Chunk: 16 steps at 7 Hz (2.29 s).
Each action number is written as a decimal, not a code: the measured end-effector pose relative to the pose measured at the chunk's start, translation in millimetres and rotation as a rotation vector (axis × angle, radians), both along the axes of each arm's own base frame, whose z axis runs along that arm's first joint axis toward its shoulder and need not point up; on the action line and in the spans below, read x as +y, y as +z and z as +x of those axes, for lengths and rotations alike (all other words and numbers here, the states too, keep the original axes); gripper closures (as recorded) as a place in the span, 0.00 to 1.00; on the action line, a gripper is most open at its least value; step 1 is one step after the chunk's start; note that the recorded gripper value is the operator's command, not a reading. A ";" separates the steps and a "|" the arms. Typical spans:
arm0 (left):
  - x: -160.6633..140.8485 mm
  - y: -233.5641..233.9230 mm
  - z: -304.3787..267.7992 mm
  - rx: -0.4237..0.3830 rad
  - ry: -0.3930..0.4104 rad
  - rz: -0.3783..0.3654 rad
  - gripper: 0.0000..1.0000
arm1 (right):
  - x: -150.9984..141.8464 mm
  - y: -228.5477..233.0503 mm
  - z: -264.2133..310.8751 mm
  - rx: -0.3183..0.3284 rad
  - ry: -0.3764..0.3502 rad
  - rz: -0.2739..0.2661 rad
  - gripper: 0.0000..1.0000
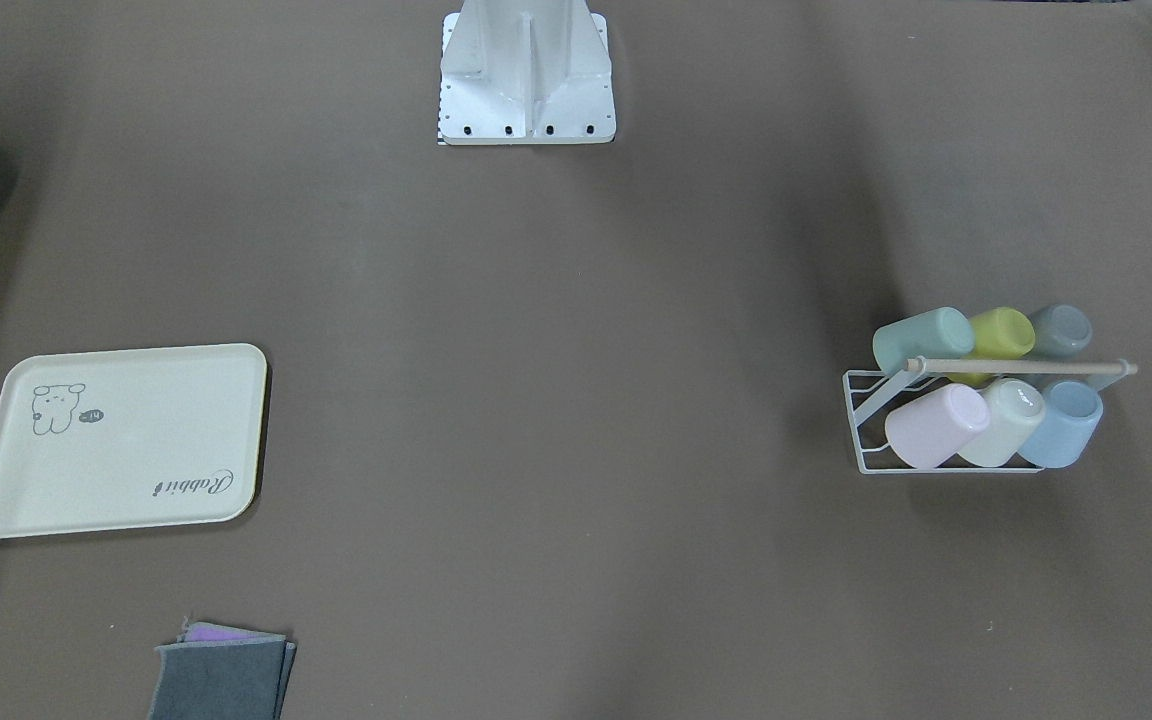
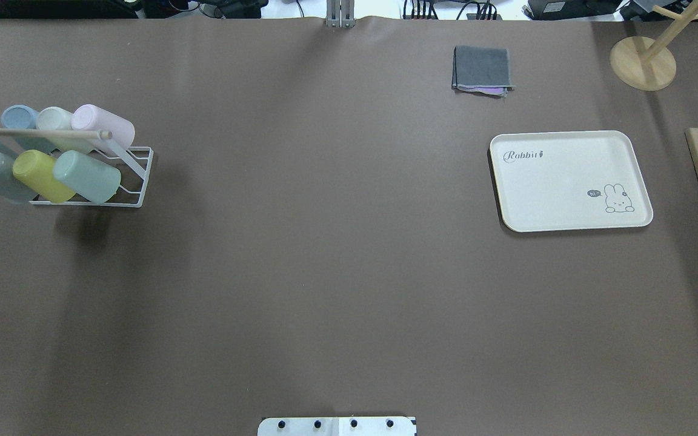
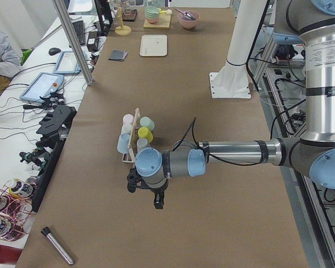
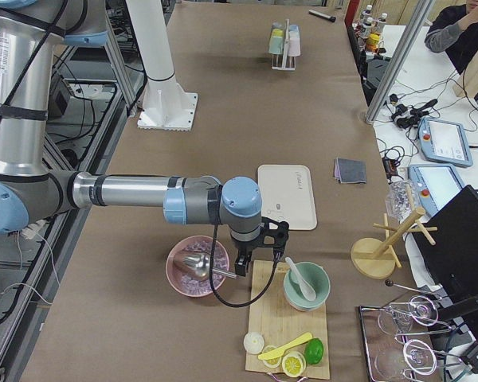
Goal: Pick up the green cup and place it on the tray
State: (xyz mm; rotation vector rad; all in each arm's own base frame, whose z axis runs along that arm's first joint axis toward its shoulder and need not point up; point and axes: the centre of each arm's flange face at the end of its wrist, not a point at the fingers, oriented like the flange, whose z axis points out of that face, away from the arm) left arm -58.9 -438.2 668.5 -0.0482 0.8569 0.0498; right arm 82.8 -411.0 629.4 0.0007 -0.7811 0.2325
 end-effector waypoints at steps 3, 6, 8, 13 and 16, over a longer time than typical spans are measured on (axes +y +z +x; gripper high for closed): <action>-27.9 -59.8 4.7 -0.053 0.021 0.158 0.02 | 0.0 -0.3 -0.1 0.001 0.003 -0.001 0.00; -36.9 -127.8 51.1 -0.050 0.118 0.302 0.02 | -0.2 4.1 0.2 0.002 0.005 -0.009 0.00; -29.1 -181.6 123.6 -0.128 0.272 0.430 0.02 | -3.5 -0.2 0.7 0.006 0.007 -0.001 0.00; 26.7 -287.0 270.4 -0.427 0.552 0.800 0.02 | -66.3 -49.2 -36.9 -0.044 0.028 -0.002 0.00; 39.8 -334.3 328.2 -0.595 0.720 0.947 0.02 | -106.3 -37.5 -105.3 -0.050 -0.053 0.024 0.00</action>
